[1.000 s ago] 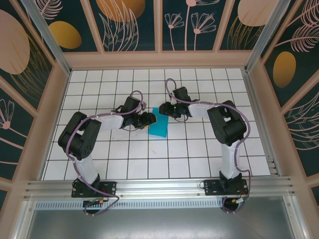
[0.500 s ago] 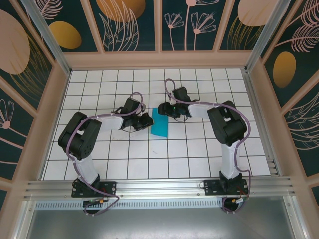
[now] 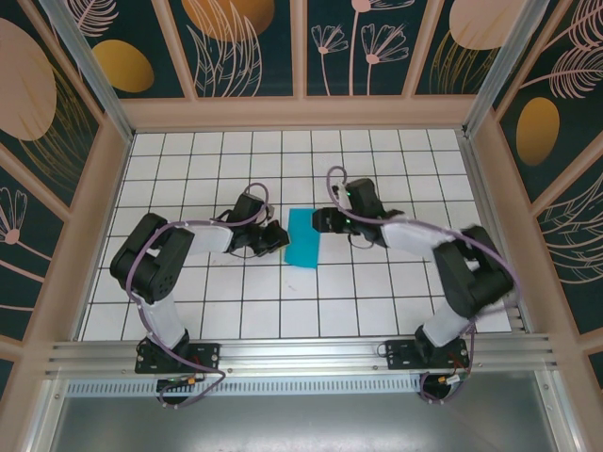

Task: Fold a paper plane with a square sheet of paper (fold left side to right side)
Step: Third fold the triangle at the center of the table.

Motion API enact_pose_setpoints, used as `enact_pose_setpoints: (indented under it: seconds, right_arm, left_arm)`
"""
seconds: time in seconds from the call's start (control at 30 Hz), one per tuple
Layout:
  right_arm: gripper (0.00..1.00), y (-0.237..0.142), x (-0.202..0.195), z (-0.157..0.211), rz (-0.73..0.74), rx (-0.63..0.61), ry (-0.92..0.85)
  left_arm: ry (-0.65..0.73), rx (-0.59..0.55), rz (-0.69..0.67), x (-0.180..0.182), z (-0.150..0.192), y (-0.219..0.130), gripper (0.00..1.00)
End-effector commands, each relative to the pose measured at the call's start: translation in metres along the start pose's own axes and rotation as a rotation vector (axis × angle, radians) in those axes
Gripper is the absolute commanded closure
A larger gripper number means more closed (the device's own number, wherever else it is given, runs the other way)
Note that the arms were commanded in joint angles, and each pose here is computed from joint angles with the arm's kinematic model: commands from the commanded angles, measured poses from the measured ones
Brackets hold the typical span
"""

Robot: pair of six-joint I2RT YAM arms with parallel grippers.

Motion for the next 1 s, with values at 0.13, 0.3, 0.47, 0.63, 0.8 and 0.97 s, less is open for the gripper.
enact_pose_setpoints:
  seconds: [0.13, 0.3, 0.47, 0.63, 0.8, 0.97]
  right_arm:
    - [0.34, -0.052, 0.039, 0.021, -0.077, -0.201, -0.328]
    - [0.34, -0.044, 0.079, 0.051, -0.060, -0.211, -0.581]
    - [0.34, -0.023, 0.100, 0.074, 0.055, -0.166, -0.773]
    - [0.33, 0.002, 0.111, 0.098, 0.162, -0.098, -0.950]
    - [0.33, 0.017, 0.113, 0.099, 0.212, -0.090, -1.002]
    - [0.34, 0.029, 0.115, 0.094, 0.258, -0.092, -1.047]
  left_arm:
    - [-0.063, -0.010, 0.077, -0.018, 0.008, -0.011, 0.93]
    - [-0.120, 0.008, 0.103, -0.016, 0.017, -0.011, 0.94]
    - [-0.136, 0.008, 0.112, -0.018, 0.019, -0.012, 0.94]
    - [-0.136, 0.015, 0.110, -0.018, 0.021, -0.011, 0.94]
    - [-0.137, 0.015, 0.102, -0.016, 0.021, -0.011, 0.94]
    - [-0.135, 0.018, 0.101, -0.016, 0.022, -0.011, 0.94]
Point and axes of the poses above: each hand's point on the last joint's axis, 136 mm out from that joint toward the fingers, its own y axis out along the fingers, its own x axis along the line the jaws close on, z = x × y, the point moved 4 cm from there along -y, back along the fingers, and after that the axes turned 8 degrees about -y, right-handed, at the moved point
